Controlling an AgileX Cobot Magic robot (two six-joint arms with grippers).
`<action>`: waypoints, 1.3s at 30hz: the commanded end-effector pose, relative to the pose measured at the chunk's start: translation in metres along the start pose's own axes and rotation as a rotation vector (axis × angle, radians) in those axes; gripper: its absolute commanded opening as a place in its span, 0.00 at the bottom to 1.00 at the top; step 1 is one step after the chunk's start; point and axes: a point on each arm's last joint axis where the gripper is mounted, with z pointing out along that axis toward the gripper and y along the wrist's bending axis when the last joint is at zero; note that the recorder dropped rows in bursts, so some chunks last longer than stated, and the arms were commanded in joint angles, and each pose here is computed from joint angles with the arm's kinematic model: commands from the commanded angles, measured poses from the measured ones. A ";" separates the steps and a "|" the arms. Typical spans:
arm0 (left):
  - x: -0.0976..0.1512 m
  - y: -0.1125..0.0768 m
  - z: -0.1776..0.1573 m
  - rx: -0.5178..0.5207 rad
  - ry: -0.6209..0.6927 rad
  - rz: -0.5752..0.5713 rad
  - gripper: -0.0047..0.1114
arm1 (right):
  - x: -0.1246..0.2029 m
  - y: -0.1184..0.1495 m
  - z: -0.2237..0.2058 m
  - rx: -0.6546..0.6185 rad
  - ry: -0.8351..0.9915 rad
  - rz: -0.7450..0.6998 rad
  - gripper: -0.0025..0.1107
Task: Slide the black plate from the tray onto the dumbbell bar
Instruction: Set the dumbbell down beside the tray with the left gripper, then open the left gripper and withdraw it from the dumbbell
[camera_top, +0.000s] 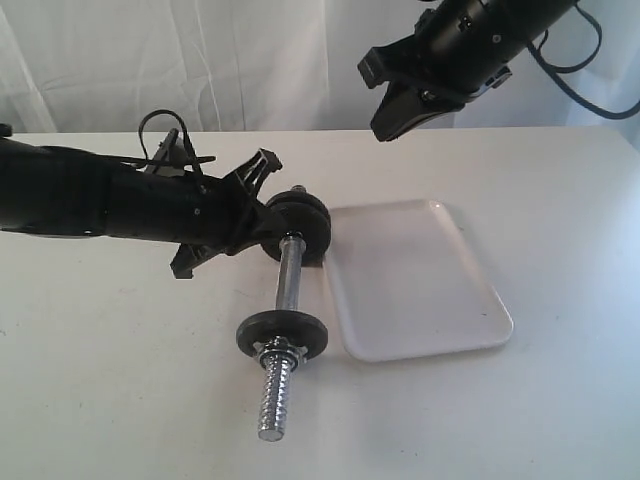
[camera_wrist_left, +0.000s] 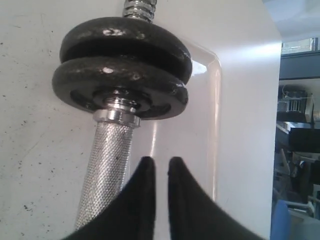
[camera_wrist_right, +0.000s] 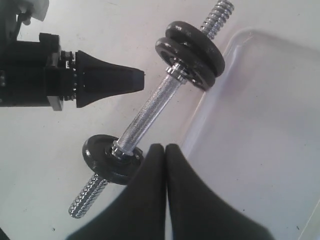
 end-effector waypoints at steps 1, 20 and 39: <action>0.001 -0.006 -0.007 0.001 0.008 0.078 0.04 | 0.002 0.001 -0.006 0.001 -0.001 0.003 0.02; 0.010 0.021 -0.010 -0.159 0.033 0.300 0.04 | 0.003 0.002 -0.016 0.051 -0.011 -0.016 0.02; 0.016 0.018 -0.088 -0.250 -0.201 0.539 0.04 | 0.053 0.052 -0.099 0.103 -0.142 -0.069 0.02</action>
